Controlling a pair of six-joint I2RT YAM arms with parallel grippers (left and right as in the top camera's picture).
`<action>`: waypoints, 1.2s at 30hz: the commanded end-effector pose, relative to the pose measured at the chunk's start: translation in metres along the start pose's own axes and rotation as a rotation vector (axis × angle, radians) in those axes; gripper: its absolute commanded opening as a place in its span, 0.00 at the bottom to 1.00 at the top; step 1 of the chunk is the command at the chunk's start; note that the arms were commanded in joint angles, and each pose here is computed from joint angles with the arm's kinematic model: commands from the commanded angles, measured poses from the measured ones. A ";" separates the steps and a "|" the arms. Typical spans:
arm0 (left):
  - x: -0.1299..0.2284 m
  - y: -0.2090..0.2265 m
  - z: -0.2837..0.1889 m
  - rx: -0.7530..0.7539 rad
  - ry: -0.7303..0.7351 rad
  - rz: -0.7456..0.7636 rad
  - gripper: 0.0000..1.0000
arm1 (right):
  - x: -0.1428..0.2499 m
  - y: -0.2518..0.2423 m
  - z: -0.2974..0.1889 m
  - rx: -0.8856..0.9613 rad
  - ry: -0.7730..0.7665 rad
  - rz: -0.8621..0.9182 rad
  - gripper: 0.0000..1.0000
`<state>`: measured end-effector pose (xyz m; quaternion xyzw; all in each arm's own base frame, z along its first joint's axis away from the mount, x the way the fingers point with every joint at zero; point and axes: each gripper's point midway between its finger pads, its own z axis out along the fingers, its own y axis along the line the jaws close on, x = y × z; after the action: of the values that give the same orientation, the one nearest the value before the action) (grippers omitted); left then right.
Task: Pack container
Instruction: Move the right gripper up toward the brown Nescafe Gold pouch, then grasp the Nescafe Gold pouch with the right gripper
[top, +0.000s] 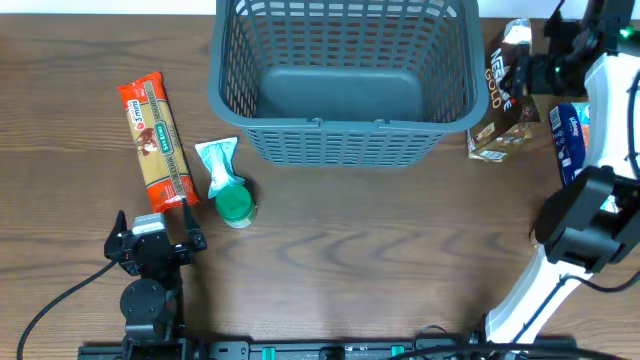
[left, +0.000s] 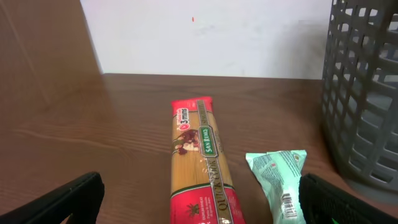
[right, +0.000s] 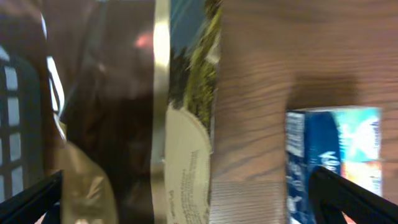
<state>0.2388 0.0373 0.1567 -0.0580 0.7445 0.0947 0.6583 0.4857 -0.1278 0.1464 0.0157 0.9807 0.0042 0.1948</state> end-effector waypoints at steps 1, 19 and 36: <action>0.016 0.001 0.002 -0.009 0.037 0.017 0.98 | -0.004 0.014 0.001 -0.059 -0.012 -0.049 0.99; 0.016 0.001 0.002 -0.009 0.037 0.017 0.98 | -0.004 0.033 0.030 -0.010 0.035 -0.001 0.99; 0.016 0.001 0.002 -0.009 0.037 0.017 0.98 | 0.054 0.033 0.131 -0.082 0.273 0.155 0.52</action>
<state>0.2388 0.0373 0.1566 -0.0578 0.7446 0.0945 0.6582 0.5028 -0.0970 0.0570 0.0580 0.9901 0.0410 0.1213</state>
